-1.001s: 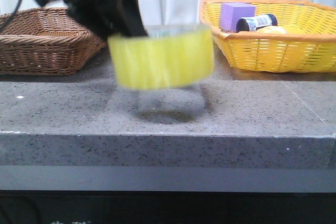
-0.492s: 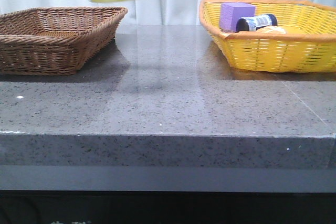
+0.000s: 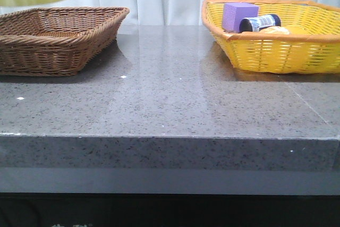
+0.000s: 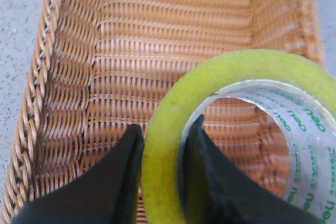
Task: Transfer tape with both arms
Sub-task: 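Lift the tape roll with the left gripper toward the brown basket, then lower the tape roll into the brown basket and open the left gripper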
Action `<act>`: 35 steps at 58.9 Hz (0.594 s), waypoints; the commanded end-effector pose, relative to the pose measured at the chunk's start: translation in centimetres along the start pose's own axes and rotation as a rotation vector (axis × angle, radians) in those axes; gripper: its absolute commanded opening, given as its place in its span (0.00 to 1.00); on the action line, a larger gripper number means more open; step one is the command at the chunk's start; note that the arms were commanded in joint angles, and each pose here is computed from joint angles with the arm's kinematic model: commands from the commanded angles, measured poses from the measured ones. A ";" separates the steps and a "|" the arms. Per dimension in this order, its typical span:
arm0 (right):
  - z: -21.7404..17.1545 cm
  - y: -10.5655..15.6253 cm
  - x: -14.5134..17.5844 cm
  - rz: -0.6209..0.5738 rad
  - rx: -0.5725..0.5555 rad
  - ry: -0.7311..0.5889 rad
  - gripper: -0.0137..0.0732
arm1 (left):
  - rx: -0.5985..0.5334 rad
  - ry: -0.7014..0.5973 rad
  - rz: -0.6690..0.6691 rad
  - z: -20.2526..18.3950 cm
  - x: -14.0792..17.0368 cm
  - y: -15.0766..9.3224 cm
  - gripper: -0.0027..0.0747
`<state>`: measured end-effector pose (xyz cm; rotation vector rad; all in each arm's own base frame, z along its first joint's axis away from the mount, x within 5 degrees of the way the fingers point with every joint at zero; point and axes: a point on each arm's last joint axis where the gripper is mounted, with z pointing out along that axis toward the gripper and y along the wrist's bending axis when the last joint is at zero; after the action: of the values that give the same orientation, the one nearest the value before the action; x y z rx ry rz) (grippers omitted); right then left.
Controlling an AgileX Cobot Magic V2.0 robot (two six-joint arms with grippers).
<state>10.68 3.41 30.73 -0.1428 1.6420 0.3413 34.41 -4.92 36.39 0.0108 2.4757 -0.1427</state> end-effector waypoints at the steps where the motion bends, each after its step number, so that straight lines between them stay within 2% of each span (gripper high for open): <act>1: -0.2 0.1 -1.7 -0.009 0.000 -0.115 0.08 | 0.022 -0.146 -0.006 -0.9 -1.9 -0.1 0.07; 10: -0.2 0.1 -1.7 -0.009 0.000 -0.115 0.08 | 0.008 -0.151 0.004 1.9 -2.3 0.1 0.08; 21: -0.2 0.1 -1.7 -0.009 0.000 -0.115 0.08 | 0.004 -0.122 0.003 3.3 -2.2 0.1 0.09; 24: -0.2 0.1 -1.7 -0.009 0.000 -0.115 0.08 | 0.004 -0.122 0.003 3.3 -2.2 0.1 0.12; 35: -0.2 0.1 -1.7 -0.009 -0.001 -0.116 0.08 | 0.004 -0.120 0.003 3.3 -2.1 0.1 0.33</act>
<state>10.68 3.41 30.73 -0.1428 1.6420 0.3413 38.43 -5.09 31.45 0.0181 2.5200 -0.1122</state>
